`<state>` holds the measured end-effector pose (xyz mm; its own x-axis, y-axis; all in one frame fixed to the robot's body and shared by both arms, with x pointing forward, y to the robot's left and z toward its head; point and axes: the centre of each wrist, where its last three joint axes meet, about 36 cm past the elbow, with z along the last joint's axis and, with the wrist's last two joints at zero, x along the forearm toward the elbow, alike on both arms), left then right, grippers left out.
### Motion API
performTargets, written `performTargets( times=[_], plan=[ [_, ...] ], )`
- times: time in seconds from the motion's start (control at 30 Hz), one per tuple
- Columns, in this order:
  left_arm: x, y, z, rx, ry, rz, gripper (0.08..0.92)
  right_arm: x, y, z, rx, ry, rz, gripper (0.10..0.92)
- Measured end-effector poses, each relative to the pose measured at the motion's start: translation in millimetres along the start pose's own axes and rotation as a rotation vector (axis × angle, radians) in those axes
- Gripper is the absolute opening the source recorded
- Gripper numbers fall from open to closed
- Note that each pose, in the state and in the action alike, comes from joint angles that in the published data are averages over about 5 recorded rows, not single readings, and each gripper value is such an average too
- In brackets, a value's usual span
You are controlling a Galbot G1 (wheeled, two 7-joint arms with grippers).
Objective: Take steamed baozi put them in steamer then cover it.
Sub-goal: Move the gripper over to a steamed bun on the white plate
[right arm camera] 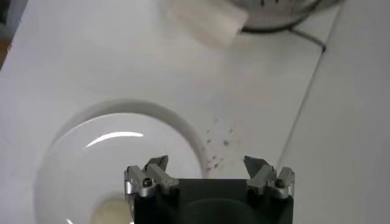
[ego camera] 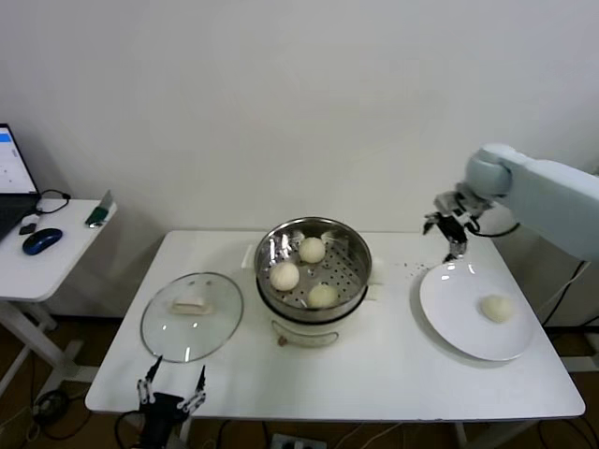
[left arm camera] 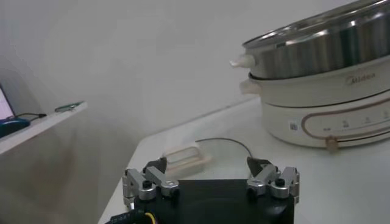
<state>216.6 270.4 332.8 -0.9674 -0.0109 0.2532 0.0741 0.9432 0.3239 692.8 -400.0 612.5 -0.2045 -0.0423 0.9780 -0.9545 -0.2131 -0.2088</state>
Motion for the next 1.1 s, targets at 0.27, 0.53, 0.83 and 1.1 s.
performTargets(
  times=[0.27,0.53,0.83,1.1],
  plan=[
    [1.7,-3.3,-1.9,-0.013,0.003,-0.002,0.823,-43.5,43.1,75.5,-0.177,0.027,-0.058,0.823],
    [2.2,-7.3,-3.0,-0.016,0.009,-0.006,0.823,-76.5,76.8,120.4,-0.28,0.051,-0.096,0.823],
    [7.3,-7.3,3.2,-0.026,0.029,-0.009,0.823,-99.8,87.0,141.2,-0.333,0.061,-0.11,0.823],
    [6.4,-7.6,3.2,-0.034,0.029,-0.011,0.823,-120.3,86.6,142.1,-0.349,0.077,-0.137,0.823]
  ],
)
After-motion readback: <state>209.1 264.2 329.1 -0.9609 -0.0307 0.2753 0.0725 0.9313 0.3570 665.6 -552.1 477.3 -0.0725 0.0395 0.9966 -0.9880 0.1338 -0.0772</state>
